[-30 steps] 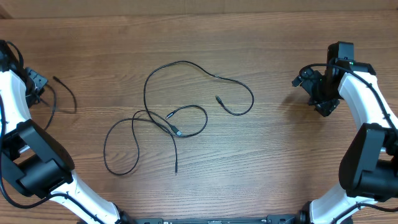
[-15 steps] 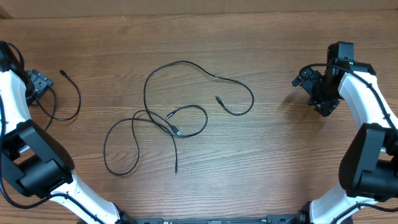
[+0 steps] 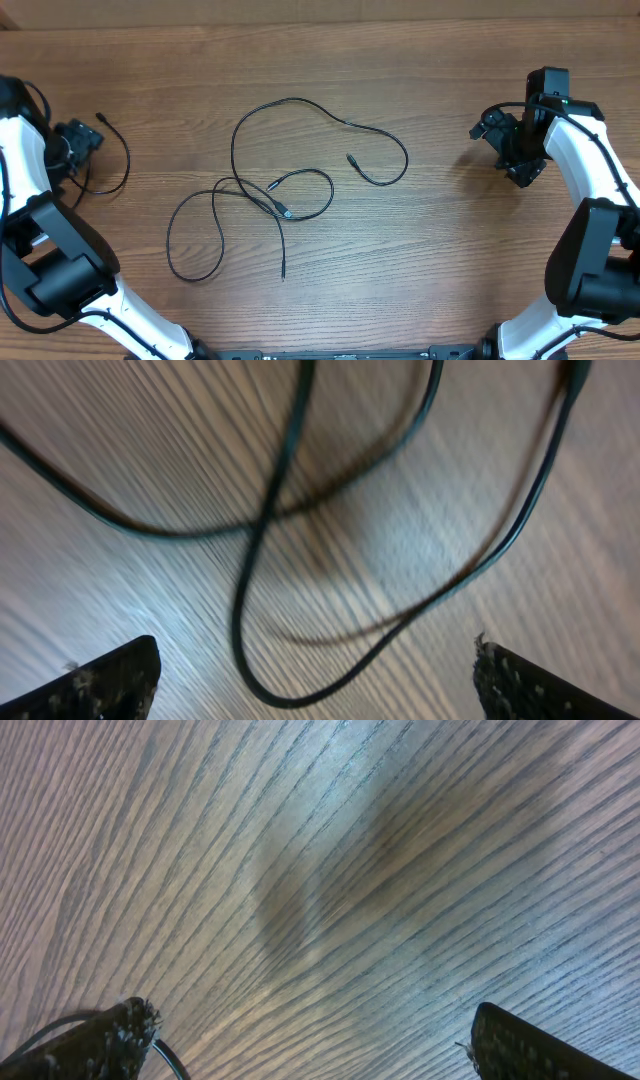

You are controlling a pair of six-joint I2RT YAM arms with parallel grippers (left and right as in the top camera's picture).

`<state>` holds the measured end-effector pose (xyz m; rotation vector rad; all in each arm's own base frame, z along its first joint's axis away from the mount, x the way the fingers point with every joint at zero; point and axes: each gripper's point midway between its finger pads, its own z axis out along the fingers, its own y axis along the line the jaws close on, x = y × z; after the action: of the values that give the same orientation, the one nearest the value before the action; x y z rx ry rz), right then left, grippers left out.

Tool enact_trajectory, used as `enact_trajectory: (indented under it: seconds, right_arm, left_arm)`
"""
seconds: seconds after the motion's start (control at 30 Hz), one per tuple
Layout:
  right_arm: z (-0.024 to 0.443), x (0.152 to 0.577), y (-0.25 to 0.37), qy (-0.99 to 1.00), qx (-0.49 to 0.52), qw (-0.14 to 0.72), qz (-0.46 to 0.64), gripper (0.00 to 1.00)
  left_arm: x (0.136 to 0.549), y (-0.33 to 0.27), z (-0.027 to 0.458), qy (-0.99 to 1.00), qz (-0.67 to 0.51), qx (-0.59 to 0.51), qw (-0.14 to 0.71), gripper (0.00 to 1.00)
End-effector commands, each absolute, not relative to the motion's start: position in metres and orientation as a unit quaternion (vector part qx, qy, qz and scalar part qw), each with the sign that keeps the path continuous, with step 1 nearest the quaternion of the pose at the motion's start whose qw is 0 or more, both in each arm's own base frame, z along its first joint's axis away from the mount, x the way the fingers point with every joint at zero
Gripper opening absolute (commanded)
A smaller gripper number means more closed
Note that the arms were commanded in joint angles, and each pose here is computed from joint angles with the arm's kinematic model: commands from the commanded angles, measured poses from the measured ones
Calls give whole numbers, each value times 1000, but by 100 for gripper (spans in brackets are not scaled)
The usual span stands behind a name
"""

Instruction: Untangle cables

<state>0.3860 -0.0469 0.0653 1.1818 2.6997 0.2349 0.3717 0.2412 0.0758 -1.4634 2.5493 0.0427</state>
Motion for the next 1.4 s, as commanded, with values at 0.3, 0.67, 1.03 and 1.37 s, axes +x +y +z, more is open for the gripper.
enact_trajectory:
  seconds: [0.3,0.67,1.03,1.37]
  right_arm:
    - [68,387,-50,909,399,99,74,100]
    - [68,387,-50,909,399,99,74,100]
    - [68,387,-50,909,399,99,74,100]
    - [68,387,-50,909,399,99,74,100]
  left_arm:
    - [356,103,20,893,-135,-429,-30,100]
    - [361,46,20,931,-108,-345,-48,95]
    - [355,45,40,936,-107,-334,-40,80]
    - [327,41,109,920,-110,-371,58,77]
